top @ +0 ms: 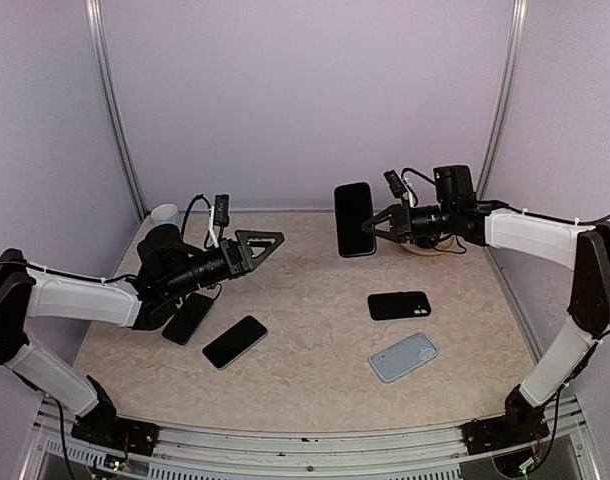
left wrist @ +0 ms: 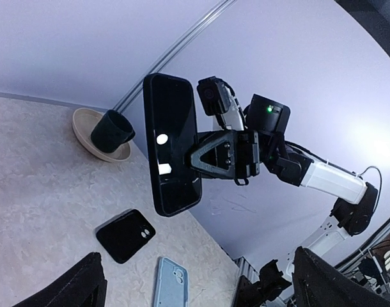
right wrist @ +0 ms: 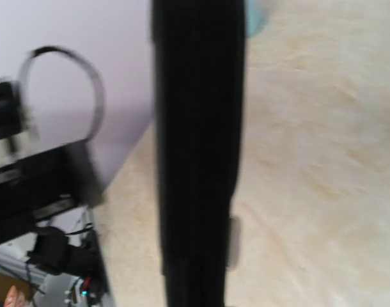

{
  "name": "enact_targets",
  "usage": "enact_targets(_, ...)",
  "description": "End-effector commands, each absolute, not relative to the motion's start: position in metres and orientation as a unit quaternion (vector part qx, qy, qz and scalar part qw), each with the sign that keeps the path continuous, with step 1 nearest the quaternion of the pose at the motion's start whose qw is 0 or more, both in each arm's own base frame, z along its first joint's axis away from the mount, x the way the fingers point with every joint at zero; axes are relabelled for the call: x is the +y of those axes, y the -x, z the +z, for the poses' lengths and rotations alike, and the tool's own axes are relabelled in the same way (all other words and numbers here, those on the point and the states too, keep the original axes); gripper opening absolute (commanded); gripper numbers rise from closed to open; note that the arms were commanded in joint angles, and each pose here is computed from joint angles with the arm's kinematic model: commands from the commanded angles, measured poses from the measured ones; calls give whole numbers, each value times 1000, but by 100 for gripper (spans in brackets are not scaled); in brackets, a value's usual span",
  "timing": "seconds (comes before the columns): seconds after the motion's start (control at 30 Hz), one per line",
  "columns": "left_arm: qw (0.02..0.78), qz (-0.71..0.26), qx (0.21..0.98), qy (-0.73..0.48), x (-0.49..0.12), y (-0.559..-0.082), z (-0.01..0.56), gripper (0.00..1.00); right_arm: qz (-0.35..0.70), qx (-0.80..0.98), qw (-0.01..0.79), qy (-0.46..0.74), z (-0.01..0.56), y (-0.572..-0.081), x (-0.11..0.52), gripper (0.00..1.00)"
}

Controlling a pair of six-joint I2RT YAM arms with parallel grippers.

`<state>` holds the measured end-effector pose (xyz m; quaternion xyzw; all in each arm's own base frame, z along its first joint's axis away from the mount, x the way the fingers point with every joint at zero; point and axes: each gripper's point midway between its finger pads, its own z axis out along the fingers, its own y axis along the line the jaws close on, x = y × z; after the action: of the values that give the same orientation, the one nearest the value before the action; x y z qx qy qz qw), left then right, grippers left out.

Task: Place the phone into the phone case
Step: Place the phone with the phone case at the center of the board.

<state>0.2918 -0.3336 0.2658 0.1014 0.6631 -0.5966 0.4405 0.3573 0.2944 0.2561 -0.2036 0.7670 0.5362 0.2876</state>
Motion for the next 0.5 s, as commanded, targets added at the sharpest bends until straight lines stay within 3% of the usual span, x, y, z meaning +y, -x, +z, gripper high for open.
enact_targets(0.0, 449, -550, 697, -99, -323, -296, 247, 99, 507, 792, 277, 197, 238, -380, 278, 0)
enact_targets(0.47, 442, -544, 708, -88, -317, -295, 239, 99, 451, 856, 206, 148, 148, -432, 256, 0)
